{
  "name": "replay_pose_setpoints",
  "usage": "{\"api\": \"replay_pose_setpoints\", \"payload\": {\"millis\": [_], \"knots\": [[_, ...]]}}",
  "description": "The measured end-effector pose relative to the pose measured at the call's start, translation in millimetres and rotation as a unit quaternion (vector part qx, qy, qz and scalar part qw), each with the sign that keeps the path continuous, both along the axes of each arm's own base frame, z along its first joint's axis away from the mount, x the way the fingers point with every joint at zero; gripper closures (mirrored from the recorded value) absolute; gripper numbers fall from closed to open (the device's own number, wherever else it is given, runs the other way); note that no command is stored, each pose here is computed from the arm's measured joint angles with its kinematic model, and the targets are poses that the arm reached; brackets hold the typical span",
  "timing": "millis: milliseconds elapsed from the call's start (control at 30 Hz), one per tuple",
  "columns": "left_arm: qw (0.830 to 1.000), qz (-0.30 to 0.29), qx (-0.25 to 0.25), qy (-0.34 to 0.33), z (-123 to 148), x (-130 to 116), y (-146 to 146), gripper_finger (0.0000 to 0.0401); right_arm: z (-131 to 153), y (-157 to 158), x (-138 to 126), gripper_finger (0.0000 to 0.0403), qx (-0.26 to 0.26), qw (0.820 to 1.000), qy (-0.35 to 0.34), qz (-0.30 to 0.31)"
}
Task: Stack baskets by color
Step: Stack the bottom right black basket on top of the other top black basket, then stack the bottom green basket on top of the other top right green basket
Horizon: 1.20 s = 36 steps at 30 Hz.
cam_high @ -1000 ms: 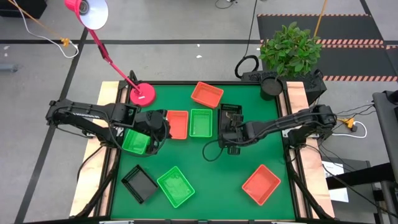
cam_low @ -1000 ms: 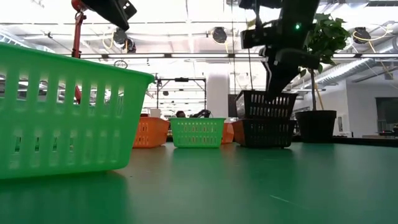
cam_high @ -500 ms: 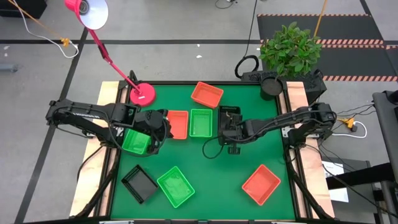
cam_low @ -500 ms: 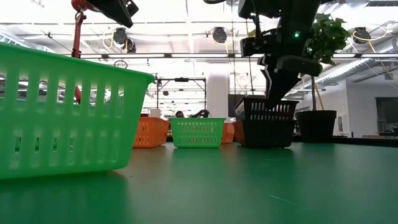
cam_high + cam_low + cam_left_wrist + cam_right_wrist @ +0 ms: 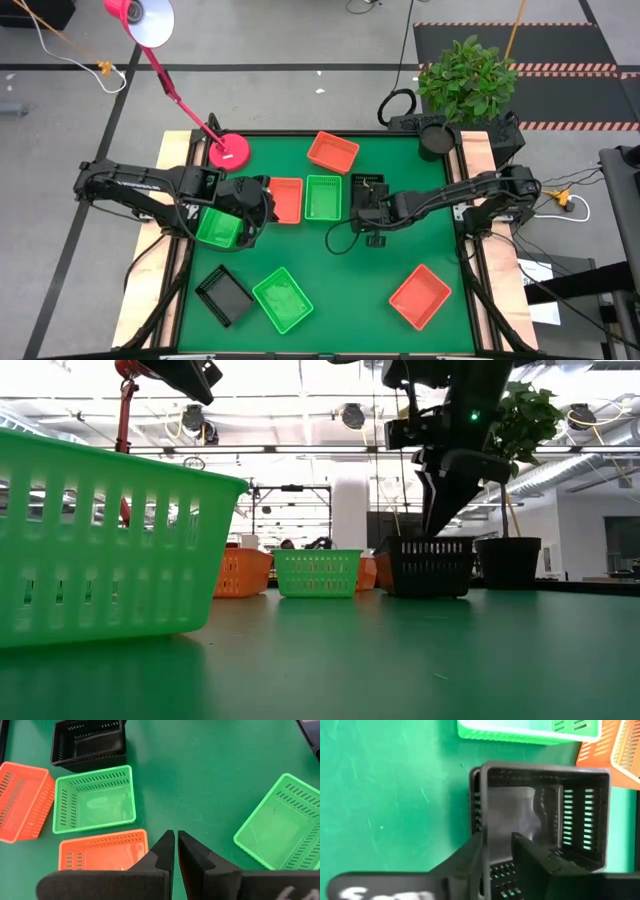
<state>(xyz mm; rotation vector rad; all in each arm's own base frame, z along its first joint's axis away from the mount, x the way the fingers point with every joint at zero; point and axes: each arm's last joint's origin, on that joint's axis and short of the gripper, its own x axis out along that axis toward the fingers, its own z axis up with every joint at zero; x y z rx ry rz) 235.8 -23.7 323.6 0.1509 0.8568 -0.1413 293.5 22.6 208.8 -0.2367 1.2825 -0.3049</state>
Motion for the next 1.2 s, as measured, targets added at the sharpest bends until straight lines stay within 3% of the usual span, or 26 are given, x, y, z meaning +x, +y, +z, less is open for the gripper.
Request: {"api": "replay_pose_setpoints", "payload": {"millis": [233, 400, 500, 767, 1033, 1200], "knots": [[1.0, 0.008, -0.008, 0.001, 0, 0, 0, 0.0375, 14, 4, -2, 0.0258, 0.008, 0.999, -0.048, -0.004], [0.993, 0.102, -0.063, -0.011, 2, 1, -6, 0.0375, 33, 11, -9, 0.0251, 0.02, 0.995, -0.099, -0.002], [0.992, 0.092, -0.076, -0.028, 1, 9, -18, 0.0375, 40, 17, -9, 0.025, 0.026, 0.991, -0.132, 0.006], [0.988, 0.021, -0.145, -0.04, -20, 36, -84, 0.0375, 49, 29, -1, 0.025, 0.025, 0.981, -0.184, 0.057], [0.991, 0.046, -0.126, -0.025, -73, 53, -154, 0.0372, 48, 40, -4, 0.025, 0.026, 0.981, -0.176, 0.077], [0.985, 0.034, -0.167, -0.034, -97, 57, -192, 0.032, 48, 40, -5, 0.025, 0.025, 0.981, -0.176, 0.079]]}}
